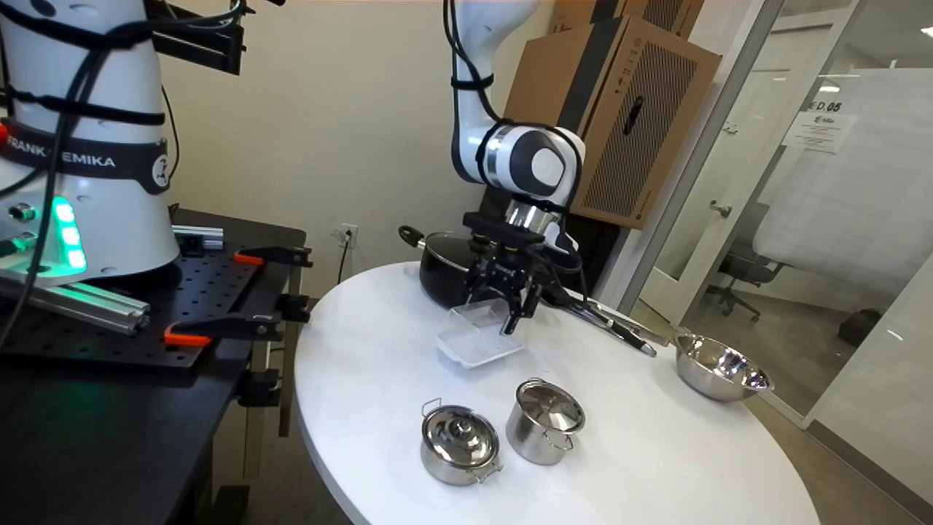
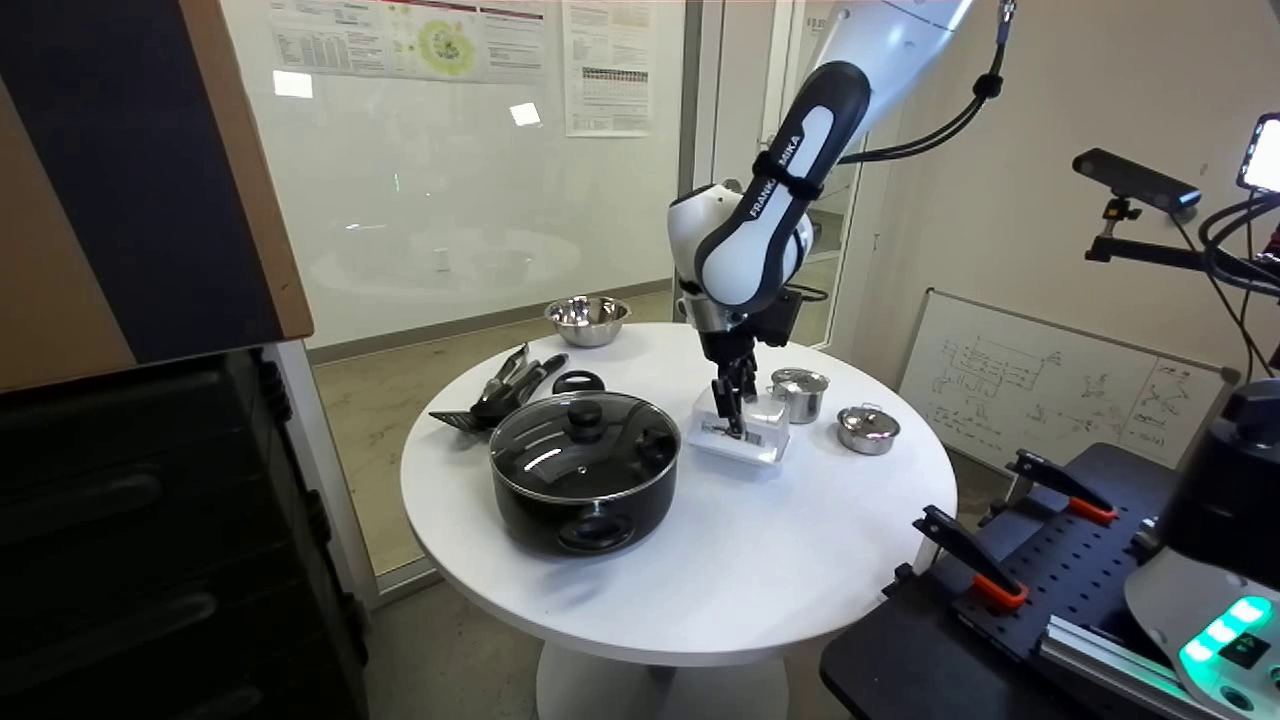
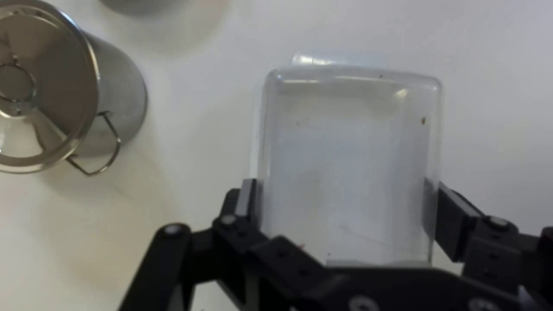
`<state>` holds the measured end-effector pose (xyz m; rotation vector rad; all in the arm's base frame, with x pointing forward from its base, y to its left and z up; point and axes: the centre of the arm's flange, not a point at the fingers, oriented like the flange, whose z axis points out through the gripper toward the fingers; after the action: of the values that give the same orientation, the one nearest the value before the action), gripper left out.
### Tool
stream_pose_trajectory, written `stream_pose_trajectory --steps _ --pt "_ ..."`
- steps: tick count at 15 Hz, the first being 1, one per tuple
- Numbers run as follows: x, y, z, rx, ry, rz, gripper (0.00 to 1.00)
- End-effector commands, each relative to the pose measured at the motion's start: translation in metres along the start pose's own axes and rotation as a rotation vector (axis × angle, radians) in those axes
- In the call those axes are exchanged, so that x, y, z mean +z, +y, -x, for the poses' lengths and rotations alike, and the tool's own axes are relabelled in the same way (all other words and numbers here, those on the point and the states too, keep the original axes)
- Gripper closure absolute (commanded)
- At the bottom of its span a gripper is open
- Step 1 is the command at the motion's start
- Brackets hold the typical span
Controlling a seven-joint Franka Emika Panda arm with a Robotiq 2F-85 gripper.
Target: Shake the transparent object.
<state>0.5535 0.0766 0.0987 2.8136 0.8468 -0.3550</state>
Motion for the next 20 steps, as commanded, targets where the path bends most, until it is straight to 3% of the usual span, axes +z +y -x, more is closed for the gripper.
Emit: stream_pose_trajectory --steps 1,4,5,6,12,20 --pt "0.018 0.000 -0.026 0.028 -0.070 -0.058 0.35" --pt "0.027 0.001 -0.032 0.044 -0.107 -0.078 0.35" --pt "0.024 0.003 -0.033 0.051 -0.110 -0.079 0.23" --pt "0.023 0.004 -0.033 0.055 -0.111 -0.080 0.02" --pt "0.015 0.006 -0.024 0.015 -0.117 -0.092 0.00" --pt "-0.031 -0.005 0.001 -0.071 -0.018 -0.053 0.00"
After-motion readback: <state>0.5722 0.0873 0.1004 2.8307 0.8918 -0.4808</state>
